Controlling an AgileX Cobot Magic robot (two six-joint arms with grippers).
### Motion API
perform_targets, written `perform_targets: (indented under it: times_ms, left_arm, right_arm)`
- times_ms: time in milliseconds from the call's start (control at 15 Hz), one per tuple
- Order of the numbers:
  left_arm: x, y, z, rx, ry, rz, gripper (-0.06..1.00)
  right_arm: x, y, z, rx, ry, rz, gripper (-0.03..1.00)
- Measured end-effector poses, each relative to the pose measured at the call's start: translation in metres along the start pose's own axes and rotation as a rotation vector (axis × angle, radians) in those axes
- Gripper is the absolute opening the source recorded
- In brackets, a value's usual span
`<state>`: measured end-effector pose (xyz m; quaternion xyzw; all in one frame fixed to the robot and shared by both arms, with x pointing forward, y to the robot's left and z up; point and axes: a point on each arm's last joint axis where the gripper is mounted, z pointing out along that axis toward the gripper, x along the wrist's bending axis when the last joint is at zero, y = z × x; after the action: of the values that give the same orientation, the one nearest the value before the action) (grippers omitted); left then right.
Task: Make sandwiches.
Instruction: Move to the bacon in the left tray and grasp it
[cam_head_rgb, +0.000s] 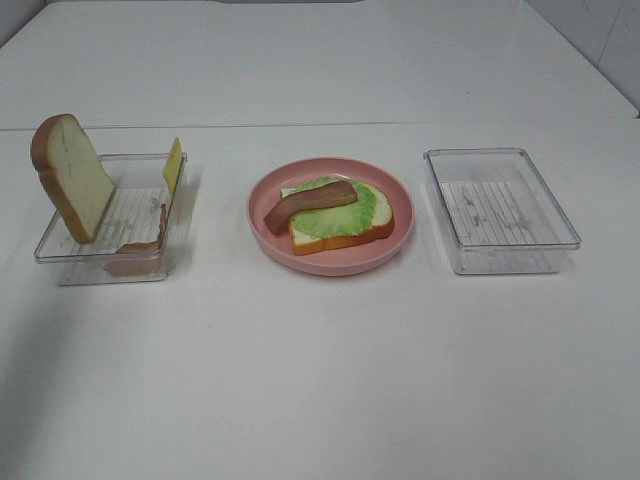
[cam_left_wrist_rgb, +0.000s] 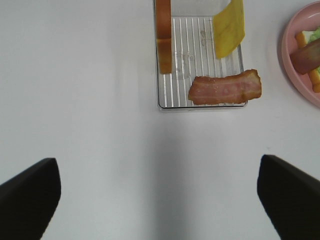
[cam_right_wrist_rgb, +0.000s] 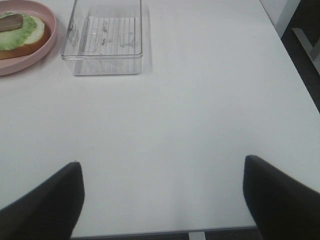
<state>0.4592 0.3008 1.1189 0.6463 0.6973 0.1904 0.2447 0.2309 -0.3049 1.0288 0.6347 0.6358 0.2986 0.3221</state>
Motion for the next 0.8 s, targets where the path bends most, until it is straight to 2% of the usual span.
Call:
perform_targets:
  times_ms: [133,267,400,467,667,800]
  left_arm:
    - [-0.003,0.025,0.033,0.115,-0.028,-0.032,0.99]
    - [-0.007,0.034,0.050,0.185,-0.042,-0.045,0.99]
    - [-0.019,0.048,0.078,0.274,-0.043,-0.063,0.99]
    - [-0.023,0.050,0.084,0.287,-0.039,-0.065,0.99]
    - [-0.062,0.058,0.118,0.386,-0.011,-0.040,0.99]
    - [-0.079,0.059,0.131,0.435,0.030,-0.028,0.99]
  right_arm:
    - [0.000,0.000,0.000,0.000,0.000,-0.001,0.84]
    - [0.000,0.000,0.000,0.000,0.000,-0.001,0.84]
    - [0.000,0.000,0.000,0.000,0.000,-0.001,0.84]
    - [0.000,0.000,0.000,0.000,0.000,-0.001,0.84]
    - [0.000,0.000,0.000,0.000,0.000,-0.001,0.84]
    - [0.000,0.000,0.000,0.000,0.000,-0.001,0.84]
